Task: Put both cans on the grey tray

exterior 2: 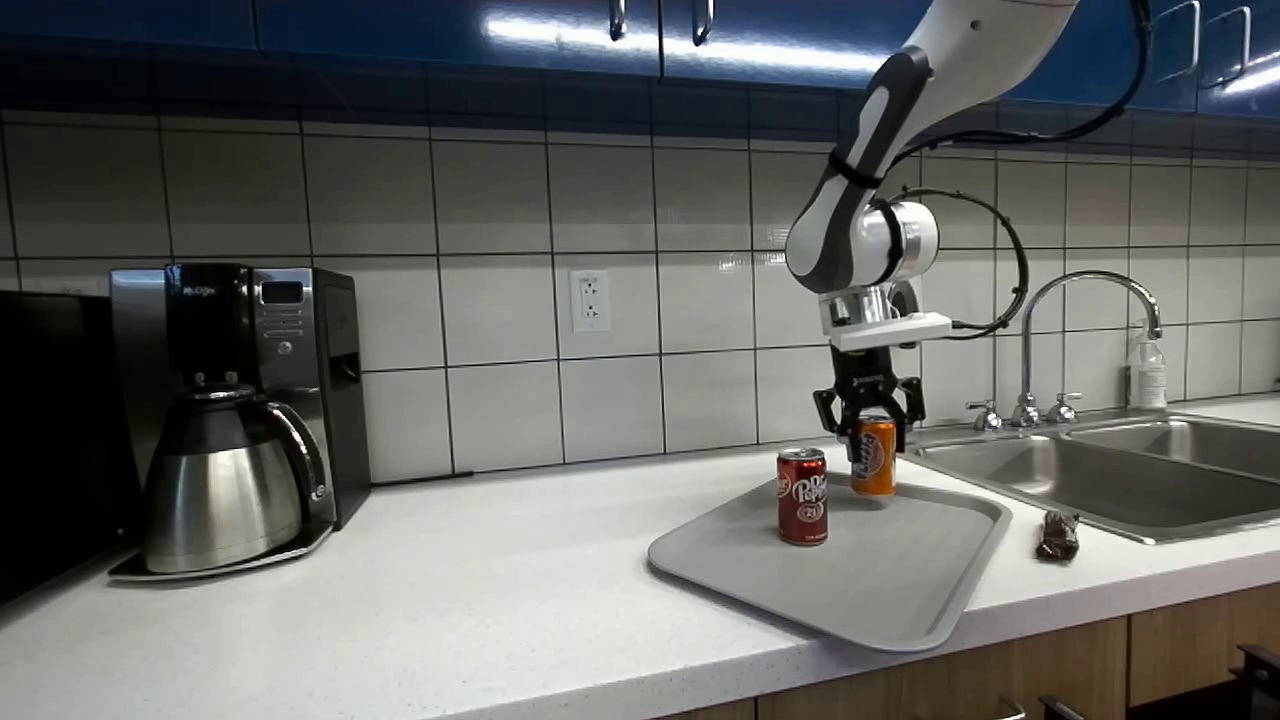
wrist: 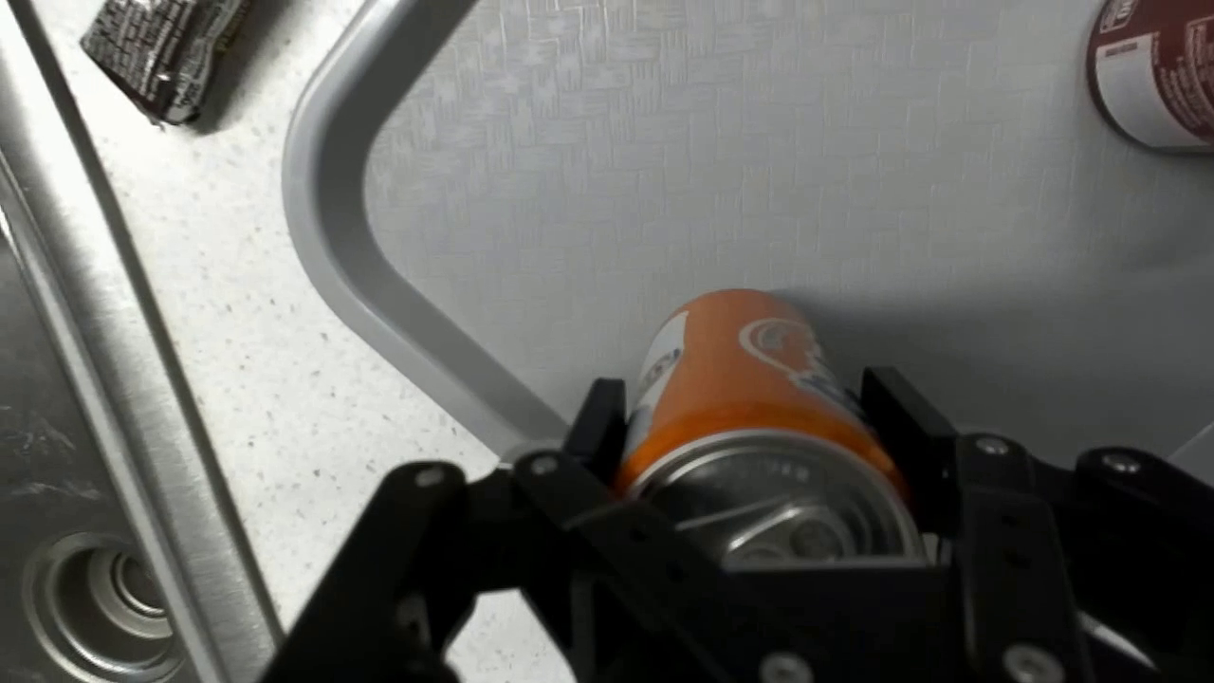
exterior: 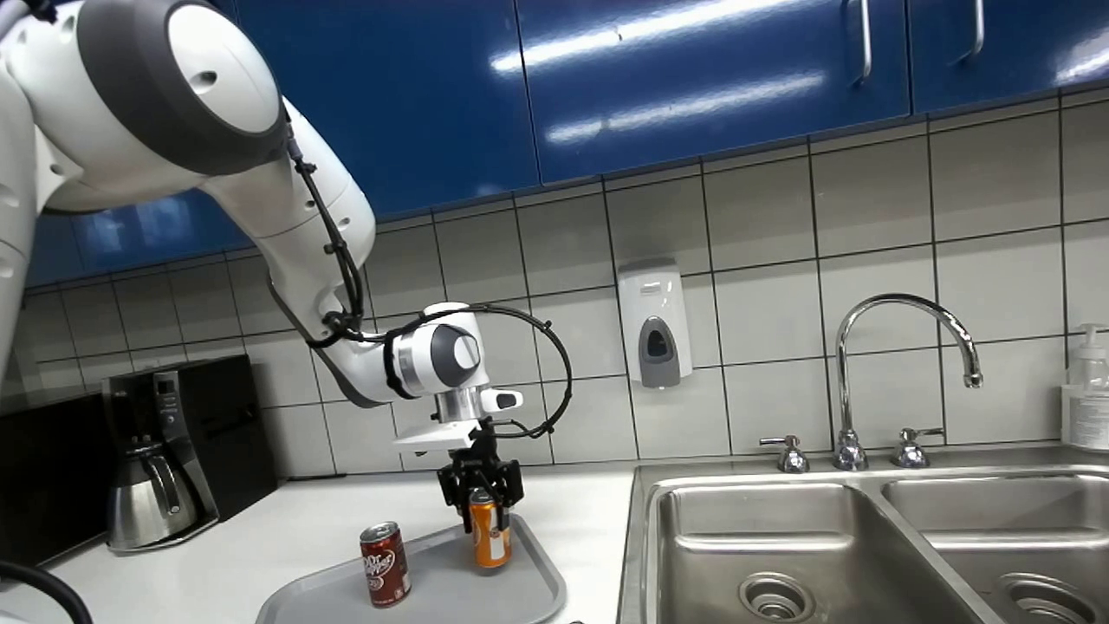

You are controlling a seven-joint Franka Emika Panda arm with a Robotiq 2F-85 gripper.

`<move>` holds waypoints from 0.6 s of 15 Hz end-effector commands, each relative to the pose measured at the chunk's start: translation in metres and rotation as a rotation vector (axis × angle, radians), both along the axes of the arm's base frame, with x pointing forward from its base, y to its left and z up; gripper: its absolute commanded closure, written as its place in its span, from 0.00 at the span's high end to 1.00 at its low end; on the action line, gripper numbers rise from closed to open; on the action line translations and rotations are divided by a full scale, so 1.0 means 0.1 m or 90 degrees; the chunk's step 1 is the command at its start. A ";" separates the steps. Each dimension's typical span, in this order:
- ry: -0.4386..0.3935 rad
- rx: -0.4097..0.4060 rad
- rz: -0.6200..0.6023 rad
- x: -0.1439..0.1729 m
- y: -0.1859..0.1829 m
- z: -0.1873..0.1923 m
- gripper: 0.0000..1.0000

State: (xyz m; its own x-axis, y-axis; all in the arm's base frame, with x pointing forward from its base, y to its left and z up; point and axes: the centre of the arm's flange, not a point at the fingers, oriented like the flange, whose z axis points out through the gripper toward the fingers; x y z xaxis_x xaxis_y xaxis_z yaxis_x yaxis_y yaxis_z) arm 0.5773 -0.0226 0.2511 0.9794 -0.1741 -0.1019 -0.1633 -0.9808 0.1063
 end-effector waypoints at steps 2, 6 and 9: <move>-0.011 -0.016 0.032 -0.16 0.02 0.09 0.41; -0.004 -0.023 0.041 -0.21 0.03 0.03 0.41; -0.001 -0.026 0.045 -0.23 0.03 0.01 0.41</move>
State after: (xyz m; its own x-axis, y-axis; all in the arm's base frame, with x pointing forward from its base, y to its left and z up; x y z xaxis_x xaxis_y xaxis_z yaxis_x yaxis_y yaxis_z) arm 0.5661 -0.0212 0.2391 0.9844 -0.1334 -0.1146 -0.1169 -0.9832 0.1400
